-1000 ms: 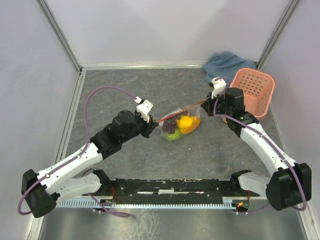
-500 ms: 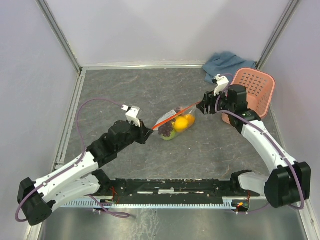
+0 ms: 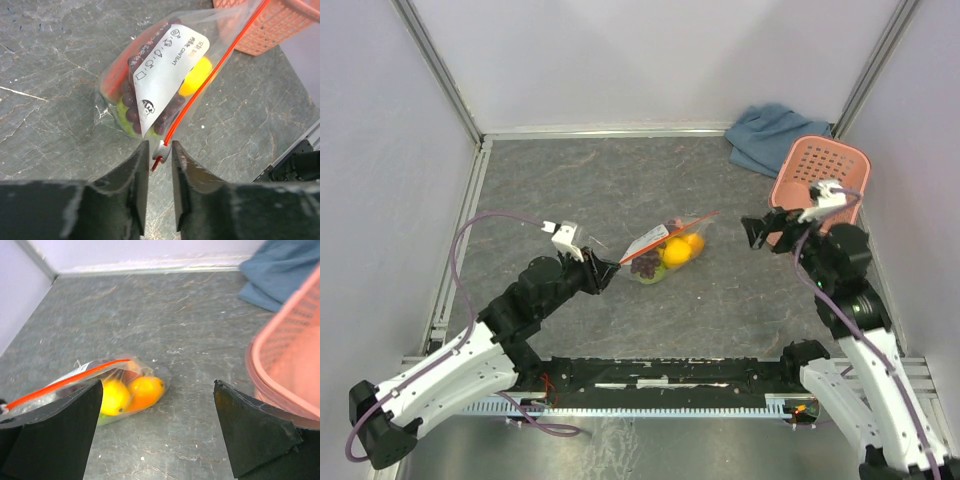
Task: Place the food in the zip-top bag and seal the zipper
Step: Place the zipper food storage bag at the center of the board, then reset both arms
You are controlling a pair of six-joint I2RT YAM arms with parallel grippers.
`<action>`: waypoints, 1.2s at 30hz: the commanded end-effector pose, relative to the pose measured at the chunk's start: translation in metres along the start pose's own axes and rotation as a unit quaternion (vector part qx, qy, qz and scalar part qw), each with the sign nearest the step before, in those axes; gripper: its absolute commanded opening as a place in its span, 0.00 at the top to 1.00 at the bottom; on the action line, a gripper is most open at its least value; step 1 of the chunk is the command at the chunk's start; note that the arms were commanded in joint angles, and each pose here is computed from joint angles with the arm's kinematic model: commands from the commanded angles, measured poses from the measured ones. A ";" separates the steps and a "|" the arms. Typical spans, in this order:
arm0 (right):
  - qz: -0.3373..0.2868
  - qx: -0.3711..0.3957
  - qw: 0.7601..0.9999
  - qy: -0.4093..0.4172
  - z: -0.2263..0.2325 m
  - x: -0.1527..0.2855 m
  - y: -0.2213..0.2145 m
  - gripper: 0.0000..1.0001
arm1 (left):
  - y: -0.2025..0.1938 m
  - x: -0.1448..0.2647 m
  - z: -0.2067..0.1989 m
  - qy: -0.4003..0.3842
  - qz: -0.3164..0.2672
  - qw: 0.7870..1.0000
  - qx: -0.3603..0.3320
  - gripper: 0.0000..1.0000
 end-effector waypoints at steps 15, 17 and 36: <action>-0.239 -0.054 0.952 -0.182 -0.052 0.163 0.029 0.01 | 0.093 0.102 0.013 0.025 -0.191 0.978 0.080 0.14; -0.228 -0.045 0.952 -0.199 -0.054 0.171 0.031 0.01 | 0.101 0.121 0.021 0.040 -0.215 0.972 0.085 0.08; -0.219 -0.039 0.952 -0.210 -0.063 0.176 0.014 0.01 | 0.084 0.161 0.065 0.140 -0.219 0.956 0.135 0.01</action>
Point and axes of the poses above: each gripper's point midway between its finger pads, its own x axis back along the fingers, its own z axis along the line the jaws close on, y = z × x, the point moved 1 cm from there along x, back along the fingers, and after that the axes turned 10 degrees about -x, right-handed, at the moved point
